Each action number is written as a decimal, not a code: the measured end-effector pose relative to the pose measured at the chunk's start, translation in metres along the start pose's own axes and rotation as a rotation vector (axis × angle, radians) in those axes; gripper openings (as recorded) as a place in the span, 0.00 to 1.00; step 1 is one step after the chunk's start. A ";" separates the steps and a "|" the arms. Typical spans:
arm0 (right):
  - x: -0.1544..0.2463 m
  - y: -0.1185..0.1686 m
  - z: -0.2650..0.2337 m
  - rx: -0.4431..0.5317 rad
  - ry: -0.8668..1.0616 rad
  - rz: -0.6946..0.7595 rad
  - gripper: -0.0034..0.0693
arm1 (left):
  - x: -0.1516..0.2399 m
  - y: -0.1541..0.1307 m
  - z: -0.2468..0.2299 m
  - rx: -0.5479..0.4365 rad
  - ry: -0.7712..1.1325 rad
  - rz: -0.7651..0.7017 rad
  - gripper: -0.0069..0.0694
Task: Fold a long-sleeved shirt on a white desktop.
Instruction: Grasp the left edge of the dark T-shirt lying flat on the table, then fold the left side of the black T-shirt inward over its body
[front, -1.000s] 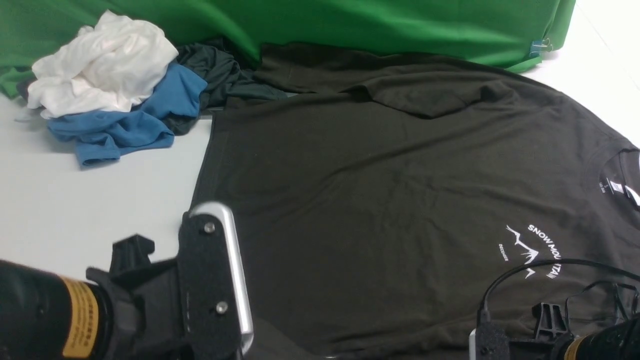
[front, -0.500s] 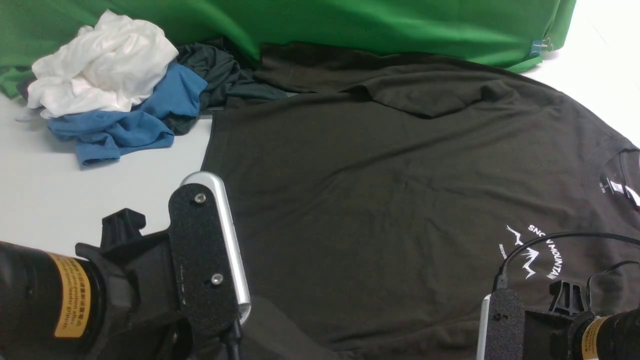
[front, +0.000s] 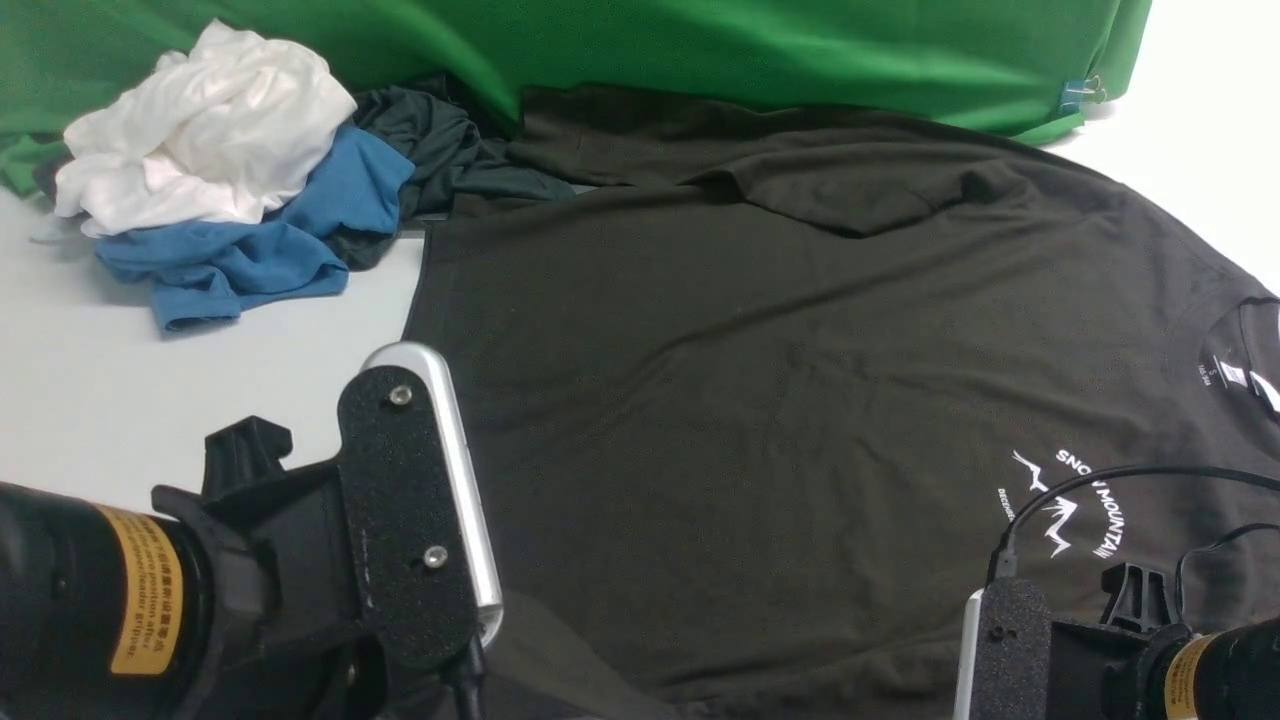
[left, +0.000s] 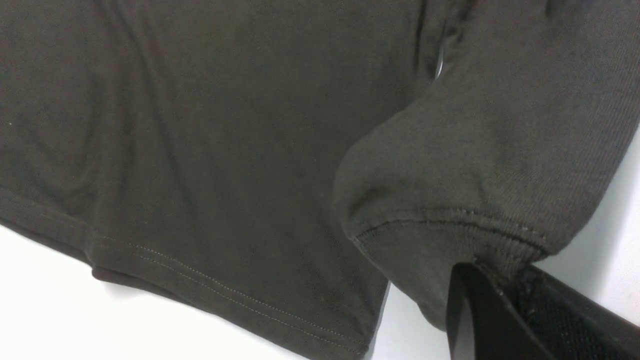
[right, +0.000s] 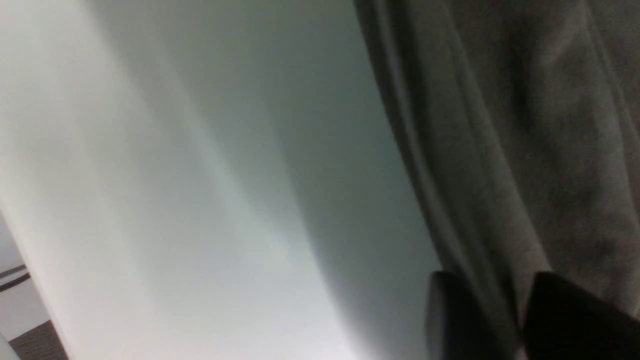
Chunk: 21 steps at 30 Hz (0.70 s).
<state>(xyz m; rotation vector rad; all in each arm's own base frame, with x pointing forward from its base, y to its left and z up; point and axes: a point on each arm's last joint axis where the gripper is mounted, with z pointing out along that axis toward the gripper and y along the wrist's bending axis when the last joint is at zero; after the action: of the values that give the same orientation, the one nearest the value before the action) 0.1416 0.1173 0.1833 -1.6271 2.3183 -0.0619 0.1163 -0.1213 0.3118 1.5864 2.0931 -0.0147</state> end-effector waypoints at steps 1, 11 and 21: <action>0.000 0.000 0.000 0.000 0.000 0.001 0.27 | 0.000 0.000 0.000 0.000 0.000 0.000 0.14; -0.015 -0.011 -0.016 0.037 -0.045 0.110 0.10 | -0.001 0.007 0.001 -0.056 -0.007 -0.056 0.14; -0.034 -0.037 -0.028 0.173 -0.055 0.066 0.10 | 0.003 0.053 0.044 -0.067 0.035 -0.285 0.14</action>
<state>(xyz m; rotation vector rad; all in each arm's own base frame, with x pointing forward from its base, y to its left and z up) 0.1782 0.1323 0.2251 -1.4502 2.2546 -0.1945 0.1805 -0.1148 0.2878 1.2476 2.3049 -0.0150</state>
